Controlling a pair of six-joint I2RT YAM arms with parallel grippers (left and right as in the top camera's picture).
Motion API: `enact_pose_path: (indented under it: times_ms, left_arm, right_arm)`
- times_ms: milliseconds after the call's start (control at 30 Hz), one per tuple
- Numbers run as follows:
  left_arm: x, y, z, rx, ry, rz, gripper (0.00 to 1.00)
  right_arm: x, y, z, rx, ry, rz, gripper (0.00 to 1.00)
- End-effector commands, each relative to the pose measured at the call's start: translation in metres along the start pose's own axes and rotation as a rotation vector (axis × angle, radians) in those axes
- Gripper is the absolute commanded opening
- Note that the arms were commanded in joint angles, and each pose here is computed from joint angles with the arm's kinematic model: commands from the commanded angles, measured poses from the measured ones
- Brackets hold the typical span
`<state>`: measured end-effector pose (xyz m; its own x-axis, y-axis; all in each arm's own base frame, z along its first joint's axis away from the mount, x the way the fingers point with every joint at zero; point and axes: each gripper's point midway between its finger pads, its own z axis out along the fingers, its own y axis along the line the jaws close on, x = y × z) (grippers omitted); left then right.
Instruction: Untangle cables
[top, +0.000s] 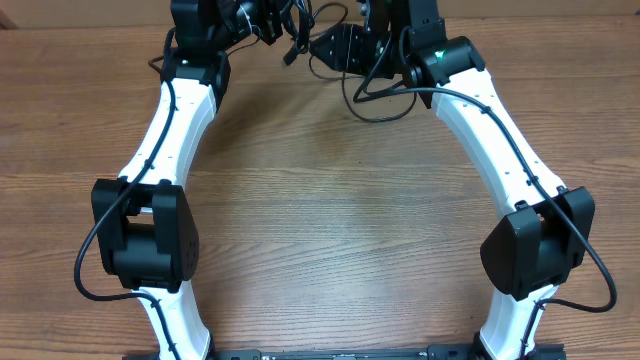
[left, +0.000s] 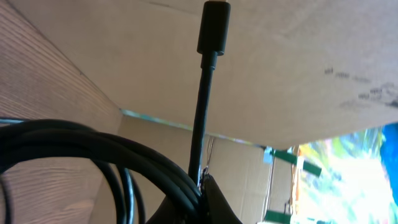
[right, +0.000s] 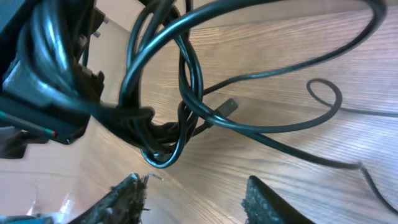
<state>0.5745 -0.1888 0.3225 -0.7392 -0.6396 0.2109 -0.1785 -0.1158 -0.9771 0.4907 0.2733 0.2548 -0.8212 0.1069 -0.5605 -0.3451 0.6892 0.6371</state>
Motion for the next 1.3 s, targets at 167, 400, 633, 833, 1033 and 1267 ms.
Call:
enact_pose_path:
  times_ms: [167, 400, 633, 833, 1033, 1267]
  left_arm:
    - [0.004, -0.017, -0.003, 0.015, -0.033, -0.058, 0.04]
    - [0.011, -0.016, 0.002, 0.013, -0.016, -0.129, 0.04]
    - [0.020, -0.015, 0.006, 0.010, 0.005, -0.166, 0.04]
    - [0.020, -0.017, 0.006, 0.019, 0.008, -0.168, 0.04]
    - [0.012, -0.019, -0.001, 0.021, 0.001, 0.121, 0.35]
    - [0.010, -0.018, -0.029, 0.045, 0.145, 0.766, 1.00]
  right_arm:
    - [-0.021, 0.009, -0.004, 0.005, -0.088, -0.292, 0.67]
    - [-0.028, 0.024, 0.002, -0.011, -0.137, -0.409, 0.67]
    - [-0.032, 0.023, 0.008, 0.034, -0.168, -0.422, 0.48]
    - [-0.030, 0.026, 0.010, 0.029, -0.164, -0.419, 0.06]
    - [-0.040, 0.016, -0.006, -0.047, -0.159, -0.164, 0.04]
    - [-0.057, -0.002, -0.042, -0.210, -0.119, 0.131, 0.04]
